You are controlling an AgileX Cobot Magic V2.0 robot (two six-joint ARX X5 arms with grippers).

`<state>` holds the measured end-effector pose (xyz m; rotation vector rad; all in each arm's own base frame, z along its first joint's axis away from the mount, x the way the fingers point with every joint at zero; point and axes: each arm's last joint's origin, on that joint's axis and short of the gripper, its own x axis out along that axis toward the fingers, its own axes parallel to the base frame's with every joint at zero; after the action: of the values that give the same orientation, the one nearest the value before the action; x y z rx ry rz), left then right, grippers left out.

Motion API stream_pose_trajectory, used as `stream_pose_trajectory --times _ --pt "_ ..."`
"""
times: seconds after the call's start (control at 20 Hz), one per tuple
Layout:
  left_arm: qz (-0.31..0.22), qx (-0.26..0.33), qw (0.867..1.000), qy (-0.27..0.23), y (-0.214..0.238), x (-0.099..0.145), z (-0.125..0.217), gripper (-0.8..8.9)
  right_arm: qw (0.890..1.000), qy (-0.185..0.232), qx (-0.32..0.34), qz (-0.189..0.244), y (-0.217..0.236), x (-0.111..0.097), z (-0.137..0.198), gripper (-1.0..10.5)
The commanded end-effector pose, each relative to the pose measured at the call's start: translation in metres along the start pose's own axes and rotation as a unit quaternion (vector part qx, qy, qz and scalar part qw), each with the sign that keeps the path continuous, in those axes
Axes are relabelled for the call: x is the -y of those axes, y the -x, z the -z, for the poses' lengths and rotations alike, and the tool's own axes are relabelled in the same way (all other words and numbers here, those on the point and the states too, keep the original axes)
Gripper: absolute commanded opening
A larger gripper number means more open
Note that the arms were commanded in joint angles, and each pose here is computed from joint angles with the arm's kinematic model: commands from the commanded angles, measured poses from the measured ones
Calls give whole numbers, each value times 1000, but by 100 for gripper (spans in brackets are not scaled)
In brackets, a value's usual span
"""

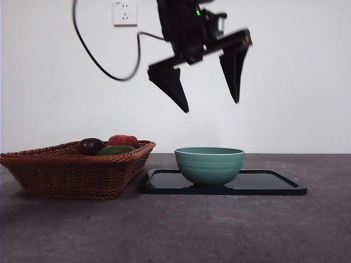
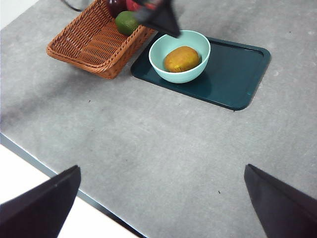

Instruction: Pick up the wifruite, put it on the bowl, pick up the plate, put it on desk

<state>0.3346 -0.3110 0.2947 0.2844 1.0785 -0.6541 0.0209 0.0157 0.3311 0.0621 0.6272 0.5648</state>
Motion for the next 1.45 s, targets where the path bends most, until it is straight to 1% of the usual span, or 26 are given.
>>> stream_pose_trajectory --times 0.05,0.3,0.45,0.6,0.75,0.9,0.95,1.25,1.35,1.45 --pt "-3 -10 1000 -5 -28 -3 -7 557 1000 -2 5 -5 2 -1 -1 548" --pt "-6 -25 1000 11 -66 -9 -6 554 1000 -2 5 -4 2 -1 -1 548" --pt "-8 -36 999 16 -81 -11 -3 518 1000 -3 1 -2 2 -1 0 548" --pt "-9 -45 999 16 -92 -12 -1 512 1000 -4 -4 -1 2 -1 1 548" --pt "-9 -48 999 17 -97 -13 0 458 1000 -4 -4 1 2 0 1 548" --pt "-10 -47 999 16 -97 -13 0 451 1000 -4 -4 2 2 0 1 548" --pt "-10 -48 999 17 -97 -13 0 425 1000 -4 -4 2 2 0 1 548" --pt "-14 -57 998 15 -105 -13 2 421 1000 -5 -4 2 2 0 1 548" --pt "-26 -56 998 14 -105 -14 2 365 1000 -6 -5 2 2 0 1 548" --pt "-26 -60 998 14 -105 -14 3 363 1000 -6 -5 2 2 0 1 548"
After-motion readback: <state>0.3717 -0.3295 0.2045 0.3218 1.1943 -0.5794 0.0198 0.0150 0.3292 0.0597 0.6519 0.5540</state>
